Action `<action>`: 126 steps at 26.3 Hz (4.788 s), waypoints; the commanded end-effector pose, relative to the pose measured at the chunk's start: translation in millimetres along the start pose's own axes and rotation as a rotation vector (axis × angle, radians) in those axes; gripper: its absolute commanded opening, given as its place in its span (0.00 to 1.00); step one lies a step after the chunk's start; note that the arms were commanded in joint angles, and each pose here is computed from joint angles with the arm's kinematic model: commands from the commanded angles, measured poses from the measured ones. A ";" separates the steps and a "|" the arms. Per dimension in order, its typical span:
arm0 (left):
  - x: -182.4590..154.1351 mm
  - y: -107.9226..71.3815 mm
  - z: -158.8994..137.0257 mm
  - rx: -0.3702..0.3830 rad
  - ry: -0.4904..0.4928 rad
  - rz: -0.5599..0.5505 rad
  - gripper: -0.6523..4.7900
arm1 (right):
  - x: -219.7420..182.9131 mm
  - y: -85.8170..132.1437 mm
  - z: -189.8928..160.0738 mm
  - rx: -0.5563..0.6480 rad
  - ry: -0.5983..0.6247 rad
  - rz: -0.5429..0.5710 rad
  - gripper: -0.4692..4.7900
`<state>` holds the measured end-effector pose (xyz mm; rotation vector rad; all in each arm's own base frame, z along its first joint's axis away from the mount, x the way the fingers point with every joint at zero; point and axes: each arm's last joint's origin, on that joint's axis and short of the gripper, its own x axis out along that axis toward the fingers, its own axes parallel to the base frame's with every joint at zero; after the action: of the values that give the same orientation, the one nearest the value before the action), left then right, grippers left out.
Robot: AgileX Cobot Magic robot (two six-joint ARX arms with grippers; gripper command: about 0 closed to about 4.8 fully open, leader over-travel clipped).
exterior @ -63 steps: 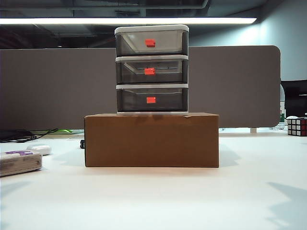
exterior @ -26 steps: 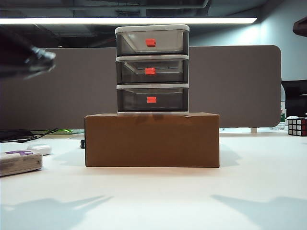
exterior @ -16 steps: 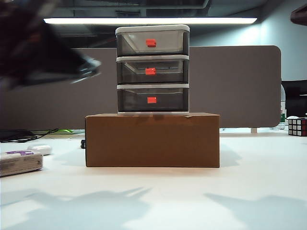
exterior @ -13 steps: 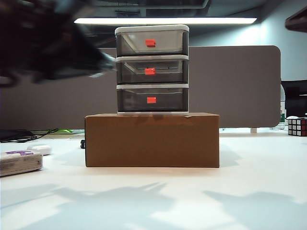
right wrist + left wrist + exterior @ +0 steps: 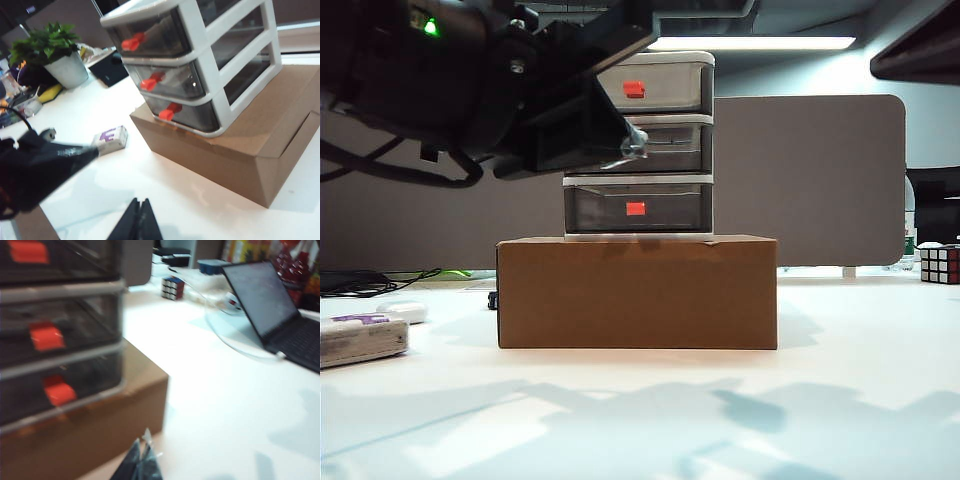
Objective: Open the third layer of the drawer on the table, pick up a pack of napkins on the table and put it in, and finally close the drawer.
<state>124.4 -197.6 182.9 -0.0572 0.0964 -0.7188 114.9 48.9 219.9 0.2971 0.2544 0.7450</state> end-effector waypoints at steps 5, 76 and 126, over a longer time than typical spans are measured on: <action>36.3 -10.2 -1.6 -0.007 -0.025 0.356 0.11 | 8.4 -3.9 2.4 -0.049 -0.005 -0.003 0.08; 105.3 -1.4 -21.2 -0.058 -0.070 0.553 0.22 | 34.1 -16.1 0.3 -0.081 0.040 -0.001 0.08; 95.2 -24.6 -27.9 -0.032 -0.048 0.591 0.11 | 163.2 -49.1 58.7 -0.069 0.066 0.228 0.08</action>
<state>178.2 -279.1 151.0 -0.0776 0.0710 -0.1246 279.2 117.7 229.9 0.2468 0.3125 0.9873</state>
